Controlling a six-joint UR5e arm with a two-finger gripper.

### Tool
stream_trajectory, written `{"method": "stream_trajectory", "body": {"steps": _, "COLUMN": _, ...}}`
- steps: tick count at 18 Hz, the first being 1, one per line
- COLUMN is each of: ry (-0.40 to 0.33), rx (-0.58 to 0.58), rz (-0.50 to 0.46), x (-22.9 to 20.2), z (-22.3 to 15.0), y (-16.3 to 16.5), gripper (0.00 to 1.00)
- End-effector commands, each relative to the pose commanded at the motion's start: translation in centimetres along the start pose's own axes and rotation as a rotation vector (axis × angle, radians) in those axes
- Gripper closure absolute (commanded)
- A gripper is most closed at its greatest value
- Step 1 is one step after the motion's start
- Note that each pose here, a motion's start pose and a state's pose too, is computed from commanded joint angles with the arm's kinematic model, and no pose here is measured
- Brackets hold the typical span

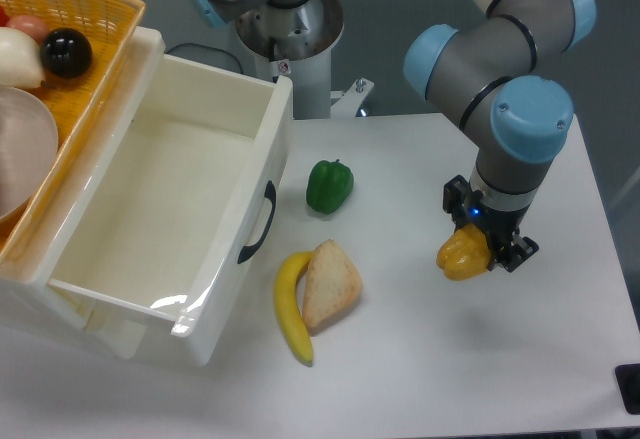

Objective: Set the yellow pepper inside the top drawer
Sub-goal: 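Lift the held yellow pepper up off the table with the gripper, then carry the yellow pepper over the open white drawer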

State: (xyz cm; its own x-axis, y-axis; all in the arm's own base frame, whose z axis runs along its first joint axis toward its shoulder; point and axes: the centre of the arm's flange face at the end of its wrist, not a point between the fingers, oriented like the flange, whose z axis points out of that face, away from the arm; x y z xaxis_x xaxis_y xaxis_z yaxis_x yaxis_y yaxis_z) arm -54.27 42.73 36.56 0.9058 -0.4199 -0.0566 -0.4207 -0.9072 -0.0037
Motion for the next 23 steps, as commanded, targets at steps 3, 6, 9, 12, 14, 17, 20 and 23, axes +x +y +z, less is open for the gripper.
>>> {"method": "stream_trajectory", "body": {"steps": 3, "ry": 0.002, "rx": 0.003, "rz": -0.008, "x": 0.1, "z": 0.0, "y": -0.1, "gripper": 0.75}}
{"method": "stream_trajectory", "body": {"steps": 6, "ry": -0.015, "rx": 0.024, "rz": -0.039, "x": 0.5, "z": -1.4, "y": -0.3, "gripper": 0.75}}
{"method": "stream_trajectory", "body": {"steps": 9, "ry": -0.029, "rx": 0.068, "rz": -0.088, "x": 1.7, "z": -3.7, "y": -1.0, "gripper": 0.75}}
{"method": "stream_trajectory", "body": {"steps": 12, "ry": -0.002, "rx": 0.115, "rz": -0.117, "x": 3.4, "z": -6.1, "y": -1.5, "gripper": 0.75}}
{"method": "stream_trajectory", "body": {"steps": 14, "ry": 0.025, "rx": 0.126, "rz": -0.12, "x": 4.6, "z": -7.4, "y": -1.5, "gripper": 0.75}}
{"method": "stream_trajectory", "body": {"steps": 17, "ry": 0.05, "rx": 0.172, "rz": -0.151, "x": 6.2, "z": -9.5, "y": -2.1, "gripper": 0.75}}
{"method": "stream_trajectory", "body": {"steps": 20, "ry": 0.08, "rx": 0.208, "rz": -0.196, "x": 8.0, "z": -10.6, "y": -3.7, "gripper": 0.75}}
{"method": "stream_trajectory", "body": {"steps": 23, "ry": 0.096, "rx": 0.261, "rz": -0.227, "x": 11.0, "z": -12.3, "y": -5.2, "gripper": 0.75}}
